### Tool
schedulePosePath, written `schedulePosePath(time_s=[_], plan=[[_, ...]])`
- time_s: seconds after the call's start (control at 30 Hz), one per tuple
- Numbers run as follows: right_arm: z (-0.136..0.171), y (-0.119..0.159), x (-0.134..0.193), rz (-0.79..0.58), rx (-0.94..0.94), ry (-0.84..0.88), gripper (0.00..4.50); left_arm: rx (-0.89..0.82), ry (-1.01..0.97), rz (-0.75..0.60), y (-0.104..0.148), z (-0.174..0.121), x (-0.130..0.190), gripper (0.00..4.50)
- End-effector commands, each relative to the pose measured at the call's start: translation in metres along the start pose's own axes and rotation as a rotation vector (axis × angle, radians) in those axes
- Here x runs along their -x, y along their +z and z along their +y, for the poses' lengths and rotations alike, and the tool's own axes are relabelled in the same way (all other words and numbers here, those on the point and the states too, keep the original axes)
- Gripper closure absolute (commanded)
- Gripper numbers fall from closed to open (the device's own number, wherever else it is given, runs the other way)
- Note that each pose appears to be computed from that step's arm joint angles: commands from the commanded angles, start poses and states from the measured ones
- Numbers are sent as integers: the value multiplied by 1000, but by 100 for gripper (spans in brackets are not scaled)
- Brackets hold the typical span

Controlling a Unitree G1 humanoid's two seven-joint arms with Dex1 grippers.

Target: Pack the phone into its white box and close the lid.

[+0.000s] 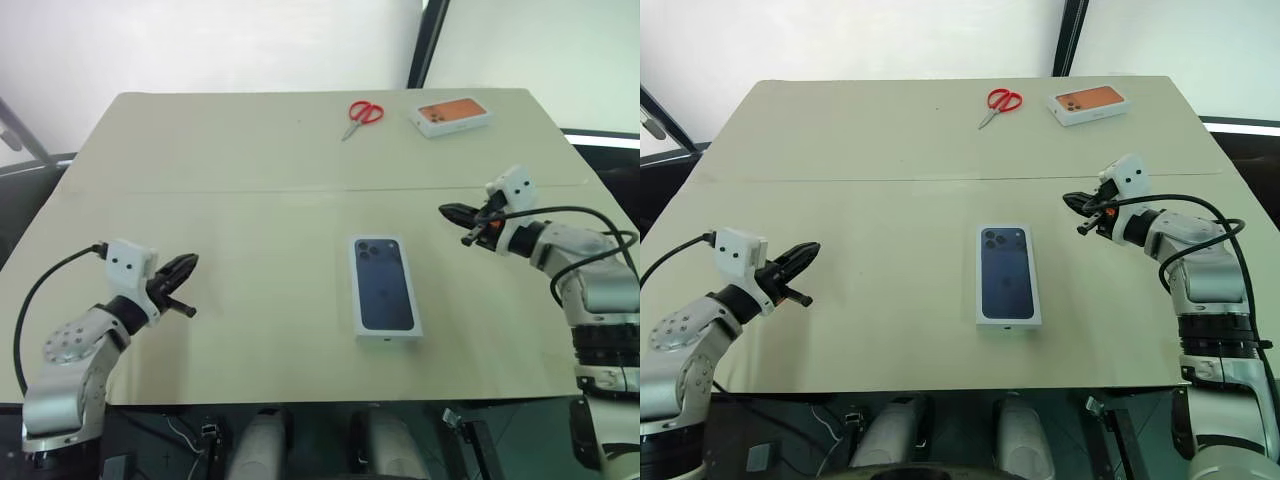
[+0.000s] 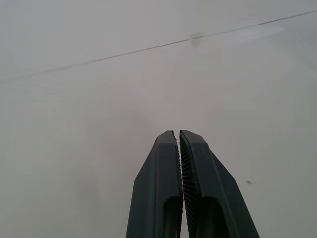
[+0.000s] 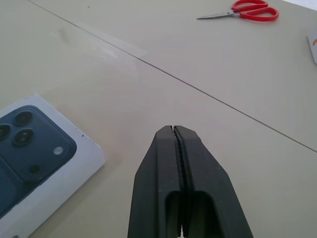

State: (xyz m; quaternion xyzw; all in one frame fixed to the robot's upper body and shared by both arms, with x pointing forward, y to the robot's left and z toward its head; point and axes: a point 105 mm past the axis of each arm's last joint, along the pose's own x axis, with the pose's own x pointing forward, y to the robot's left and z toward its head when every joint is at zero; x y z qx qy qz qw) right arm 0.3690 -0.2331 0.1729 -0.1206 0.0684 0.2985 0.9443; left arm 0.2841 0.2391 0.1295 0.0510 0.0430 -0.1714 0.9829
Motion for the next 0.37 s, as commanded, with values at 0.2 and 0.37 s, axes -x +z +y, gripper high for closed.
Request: schedulePosePath(time_s=[0.2, 0.37], plan=[[8, 16, -6, -47, 54, 113, 447, -67, 45, -46, 16, 5, 2, 432], [15, 16, -7, -53, 60, 125, 447, -68, 36, -53, 15, 4, -7, 432]])
